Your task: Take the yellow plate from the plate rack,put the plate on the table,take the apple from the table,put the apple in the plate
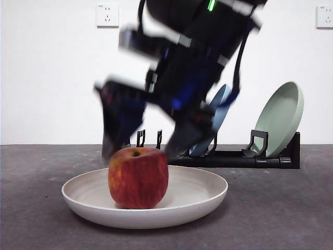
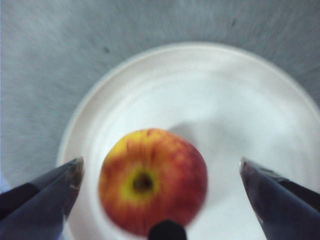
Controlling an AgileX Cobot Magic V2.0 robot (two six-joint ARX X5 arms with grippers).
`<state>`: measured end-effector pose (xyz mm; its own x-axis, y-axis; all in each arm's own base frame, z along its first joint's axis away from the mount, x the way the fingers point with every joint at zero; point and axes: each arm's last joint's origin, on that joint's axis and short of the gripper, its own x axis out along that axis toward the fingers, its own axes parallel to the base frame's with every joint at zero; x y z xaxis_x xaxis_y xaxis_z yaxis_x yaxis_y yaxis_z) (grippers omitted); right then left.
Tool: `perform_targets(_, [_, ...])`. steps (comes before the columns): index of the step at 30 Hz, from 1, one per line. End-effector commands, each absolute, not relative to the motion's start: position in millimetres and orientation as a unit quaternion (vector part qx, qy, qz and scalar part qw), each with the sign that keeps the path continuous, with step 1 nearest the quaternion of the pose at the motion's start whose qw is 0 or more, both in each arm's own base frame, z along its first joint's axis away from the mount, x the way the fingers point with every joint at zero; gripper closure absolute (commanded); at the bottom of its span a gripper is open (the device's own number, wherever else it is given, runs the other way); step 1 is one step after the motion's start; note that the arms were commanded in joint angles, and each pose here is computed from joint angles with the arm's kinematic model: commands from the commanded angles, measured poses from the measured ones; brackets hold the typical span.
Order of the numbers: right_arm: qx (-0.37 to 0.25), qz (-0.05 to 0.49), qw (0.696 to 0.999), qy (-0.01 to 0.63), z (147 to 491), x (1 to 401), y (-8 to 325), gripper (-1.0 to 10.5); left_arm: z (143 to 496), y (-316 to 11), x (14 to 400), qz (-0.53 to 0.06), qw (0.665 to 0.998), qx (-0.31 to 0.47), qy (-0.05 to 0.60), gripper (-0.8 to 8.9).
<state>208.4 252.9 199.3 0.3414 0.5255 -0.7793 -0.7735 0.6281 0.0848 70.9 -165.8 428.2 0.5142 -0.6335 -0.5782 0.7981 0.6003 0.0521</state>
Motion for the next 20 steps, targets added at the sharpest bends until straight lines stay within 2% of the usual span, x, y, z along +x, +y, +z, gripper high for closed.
perform_targets(1, [-0.147, 0.401, 0.808, 0.406, 223, 198, 239, 2.5, 426, -166, 71, -0.416, 0.855, 0.159, 0.265, 5.33])
perform_targets(11, [-0.147, 0.402, 0.804, 0.412, 303, 127, 155, 2.5, 419, -161, 69, -0.407, 0.843, 0.189, 0.297, 5.34])
perform_targets(20, [-0.128, 0.391, 0.807, 0.424, 327, 70, 87, 2.6, 411, -153, 66, -0.393, 0.823, 0.229, 0.340, 5.34])
